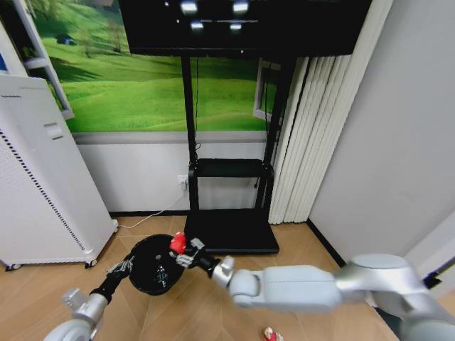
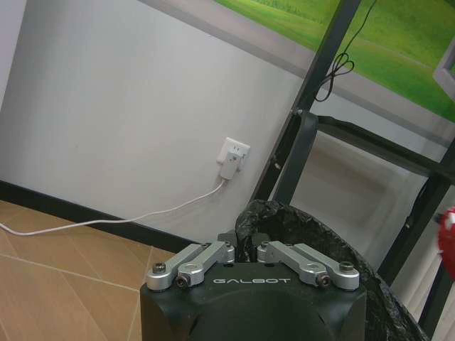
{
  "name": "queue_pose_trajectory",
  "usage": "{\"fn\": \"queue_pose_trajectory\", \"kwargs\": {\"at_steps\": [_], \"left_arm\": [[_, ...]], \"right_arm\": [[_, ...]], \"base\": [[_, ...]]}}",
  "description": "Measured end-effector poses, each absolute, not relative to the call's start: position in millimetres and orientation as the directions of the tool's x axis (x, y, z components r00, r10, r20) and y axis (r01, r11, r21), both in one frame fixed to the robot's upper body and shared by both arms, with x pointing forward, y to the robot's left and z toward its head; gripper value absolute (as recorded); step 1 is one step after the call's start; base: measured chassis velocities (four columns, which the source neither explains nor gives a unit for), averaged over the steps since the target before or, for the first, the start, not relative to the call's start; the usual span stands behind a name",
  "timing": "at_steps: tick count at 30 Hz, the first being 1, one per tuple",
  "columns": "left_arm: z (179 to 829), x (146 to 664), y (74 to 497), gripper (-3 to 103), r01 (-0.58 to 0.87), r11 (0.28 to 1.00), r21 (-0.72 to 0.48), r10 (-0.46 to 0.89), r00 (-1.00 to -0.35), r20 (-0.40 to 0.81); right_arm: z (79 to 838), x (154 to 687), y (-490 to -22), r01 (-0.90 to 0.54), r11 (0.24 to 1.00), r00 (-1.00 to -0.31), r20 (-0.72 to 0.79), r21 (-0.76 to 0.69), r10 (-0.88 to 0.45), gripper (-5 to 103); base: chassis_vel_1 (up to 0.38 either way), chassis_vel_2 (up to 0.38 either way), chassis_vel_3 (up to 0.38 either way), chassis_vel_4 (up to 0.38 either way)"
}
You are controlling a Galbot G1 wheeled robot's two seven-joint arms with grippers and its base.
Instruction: Pick up the trash bin and place the garbage on the floor into it.
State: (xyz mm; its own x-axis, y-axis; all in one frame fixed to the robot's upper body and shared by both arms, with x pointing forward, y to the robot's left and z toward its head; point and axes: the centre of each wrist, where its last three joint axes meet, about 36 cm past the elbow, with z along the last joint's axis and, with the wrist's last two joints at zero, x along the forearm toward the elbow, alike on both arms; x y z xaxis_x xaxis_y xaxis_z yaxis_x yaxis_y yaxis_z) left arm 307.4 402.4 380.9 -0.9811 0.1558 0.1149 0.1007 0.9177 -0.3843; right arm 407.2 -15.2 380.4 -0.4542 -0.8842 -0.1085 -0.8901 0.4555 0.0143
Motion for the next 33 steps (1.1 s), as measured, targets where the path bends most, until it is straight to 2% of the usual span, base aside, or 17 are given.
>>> {"fn": "queue_pose_trajectory", "kwargs": {"at_steps": [5,6,8,9,10,15,16,21,23,24,26,27,29,30,31,32,33], "left_arm": [[383.5,303.0,397.5,8,0.107,0.914,-0.392,0.162,-0.981,0.109],[383.9,301.8,396.8,8,0.107,0.913,-0.394,0.162,-0.981,0.109],[384.1,301.4,396.6,8,0.107,0.913,-0.395,0.162,-0.981,0.108],[384.1,301.2,396.0,8,0.106,0.912,-0.397,0.160,-0.981,0.106],[384.3,300.4,394.3,8,0.107,0.910,-0.402,0.161,-0.981,0.104],[384.7,297.5,390.0,8,0.112,0.906,-0.408,0.167,-0.981,0.101],[384.0,296.2,387.9,8,0.113,0.905,-0.410,0.169,-0.980,0.101],[381.2,292.7,389.1,8,0.106,0.909,-0.403,0.163,-0.980,0.111],[375.0,283.5,397.4,8,0.083,0.920,-0.383,0.143,-0.981,0.131],[375.0,283.5,397.4,8,0.083,0.920,-0.383,0.143,-0.981,0.131],[364.5,269.8,405.0,8,0.054,0.927,-0.370,0.118,-0.981,0.154],[364.5,269.8,405.0,8,0.054,0.927,-0.370,0.118,-0.981,0.154],[352.7,259.2,408.2,8,0.032,0.931,-0.364,0.099,-0.981,0.169],[352.7,259.2,408.2,8,0.032,0.931,-0.364,0.099,-0.981,0.169],[347.0,253.1,408.6,8,0.022,0.931,-0.365,0.093,-0.979,0.180],[347.0,253.1,408.6,8,0.022,0.931,-0.365,0.093,-0.979,0.180],[343.5,250.0,408.9,8,0.017,0.932,-0.363,0.091,-0.979,0.185]], "right_arm": [[375.8,397.2,8.9,-0.888,0.460,-0.460,-0.074,0.015,-0.885,59],[375.9,394.4,14.3,-0.886,0.463,-0.464,-0.064,0.020,-0.884,56],[376.1,392.5,18.1,-0.885,0.465,-0.466,-0.056,0.022,-0.883,61],[375.0,390.8,20.9,-0.883,0.469,-0.469,-0.049,0.022,-0.882,71],[372.7,391.5,21.4,-0.878,0.478,-0.478,-0.042,0.019,-0.877,77],[368.3,395.0,18.7,-0.870,0.493,-0.493,-0.036,0.011,-0.869,88],[367.9,395.5,13.8,-0.863,0.505,-0.505,-0.033,0.015,-0.862,97],[373.7,400.7,4.4,-0.838,0.544,-0.545,-0.046,0.029,-0.837,100],[377.5,423.4,-25.3,-0.788,0.616,-0.615,-0.050,0.010,-0.787,100],[377.5,423.4,-25.3,-0.788,0.616,-0.615,-0.050,0.010,-0.787,100],[373.4,447.6,-82.9,-0.704,0.710,-0.709,-0.026,-0.034,-0.704,100],[373.4,447.6,-82.9,-0.704,0.710,-0.709,-0.026,-0.034,-0.704,100],[360.8,455.0,-154.1,-0.623,0.773,-0.781,0.038,-0.119,-0.624,100],[360.8,455.0,-154.1,-0.623,0.773,-0.781,0.038,-0.119,-0.624,100],[354.4,452.8,-194.2,-0.598,0.783,-0.801,0.086,-0.170,-0.593,100],[354.4,452.8,-194.2,-0.598,0.783,-0.801,0.086,-0.170,-0.593,100],[349.1,448.4,-226.0,-0.582,0.785,-0.813,0.121,-0.212,-0.570,100]], "base": [[0.000,0.000,0.000,0.000],[0.000,0.000,0.000,0.000],[0.000,0.000,0.000,0.000],[0.000,0.000,0.000,0.000],[0.000,0.000,0.000,0.000],[0.000,0.000,0.000,0.000],[0.000,0.000,0.000,0.000],[0.000,0.000,0.000,0.000],[0.000,0.000,0.000,0.000],[0.000,0.000,0.000,0.000],[0.000,0.000,0.000,0.000],[0.000,0.000,0.000,0.000],[0.000,0.000,0.000,0.000],[0.000,0.000,0.000,0.000],[0.000,0.000,0.000,0.000],[0.000,0.000,0.000,0.000],[0.000,0.000,0.000,0.000]]}}
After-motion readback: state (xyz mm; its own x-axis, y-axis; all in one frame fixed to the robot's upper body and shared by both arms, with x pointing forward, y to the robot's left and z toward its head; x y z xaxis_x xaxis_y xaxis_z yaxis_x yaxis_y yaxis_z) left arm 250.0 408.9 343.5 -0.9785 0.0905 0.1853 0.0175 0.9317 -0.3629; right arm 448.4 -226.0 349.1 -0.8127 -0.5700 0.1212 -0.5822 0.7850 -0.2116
